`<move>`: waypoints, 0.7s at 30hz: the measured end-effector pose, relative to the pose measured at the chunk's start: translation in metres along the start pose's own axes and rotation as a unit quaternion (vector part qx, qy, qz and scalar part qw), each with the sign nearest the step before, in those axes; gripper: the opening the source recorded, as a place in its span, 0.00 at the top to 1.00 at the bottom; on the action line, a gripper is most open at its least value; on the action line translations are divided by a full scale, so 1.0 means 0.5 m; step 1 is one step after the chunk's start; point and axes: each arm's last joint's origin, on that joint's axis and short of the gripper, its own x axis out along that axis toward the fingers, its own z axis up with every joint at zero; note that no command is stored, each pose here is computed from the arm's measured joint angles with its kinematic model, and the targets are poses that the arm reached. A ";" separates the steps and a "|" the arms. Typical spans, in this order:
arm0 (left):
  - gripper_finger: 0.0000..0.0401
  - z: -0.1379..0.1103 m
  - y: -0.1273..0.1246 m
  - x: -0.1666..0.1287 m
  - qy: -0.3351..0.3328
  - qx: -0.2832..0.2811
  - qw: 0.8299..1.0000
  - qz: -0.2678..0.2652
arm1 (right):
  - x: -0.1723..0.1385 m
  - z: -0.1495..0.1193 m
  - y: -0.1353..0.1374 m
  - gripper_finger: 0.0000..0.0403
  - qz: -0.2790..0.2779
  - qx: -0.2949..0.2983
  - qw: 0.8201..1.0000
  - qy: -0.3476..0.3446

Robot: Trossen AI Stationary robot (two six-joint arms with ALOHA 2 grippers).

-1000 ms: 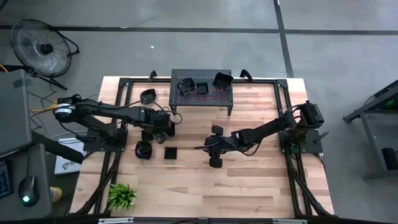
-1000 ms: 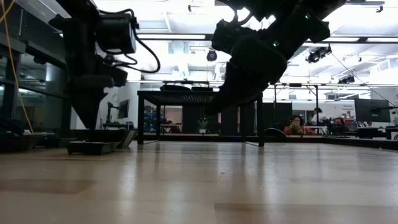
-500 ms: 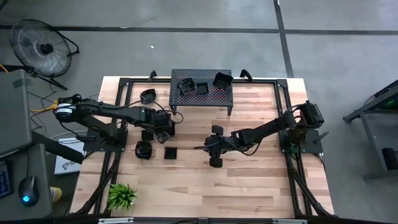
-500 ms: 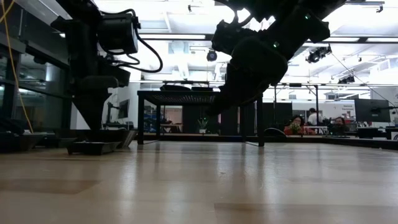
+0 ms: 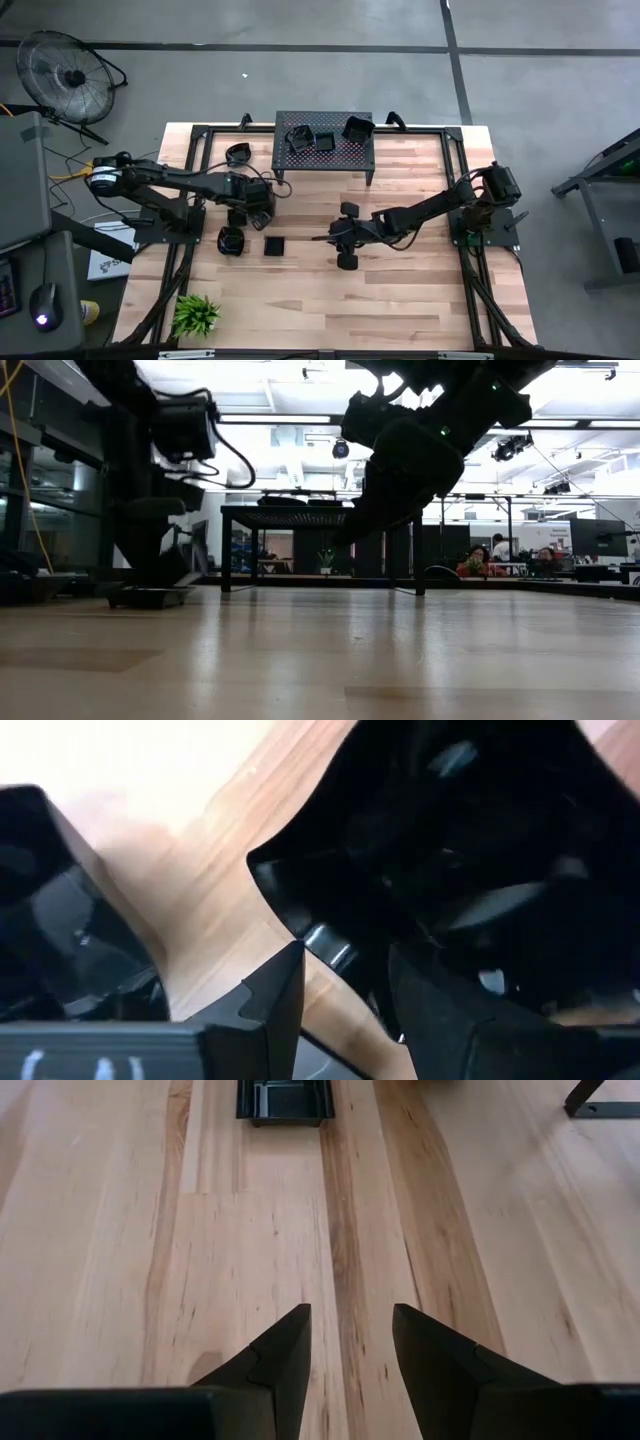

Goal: Pick & Place Mini shaped plates
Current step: Stack the black distorted square plate on top of the black distorted square plate on the shelf

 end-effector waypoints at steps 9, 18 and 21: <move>0.65 0.012 0.000 0.006 -0.026 0.009 0.999 -0.023 | 0.000 0.000 0.000 0.66 -0.002 0.000 1.000 0.000; 0.65 0.019 -0.007 0.000 -0.028 0.015 0.998 -0.045 | 0.000 0.000 0.000 0.66 -0.002 0.000 1.000 0.000; 0.65 0.018 -0.008 0.000 -0.025 0.014 0.998 -0.050 | 0.000 0.000 0.000 0.66 -0.002 0.000 1.000 0.000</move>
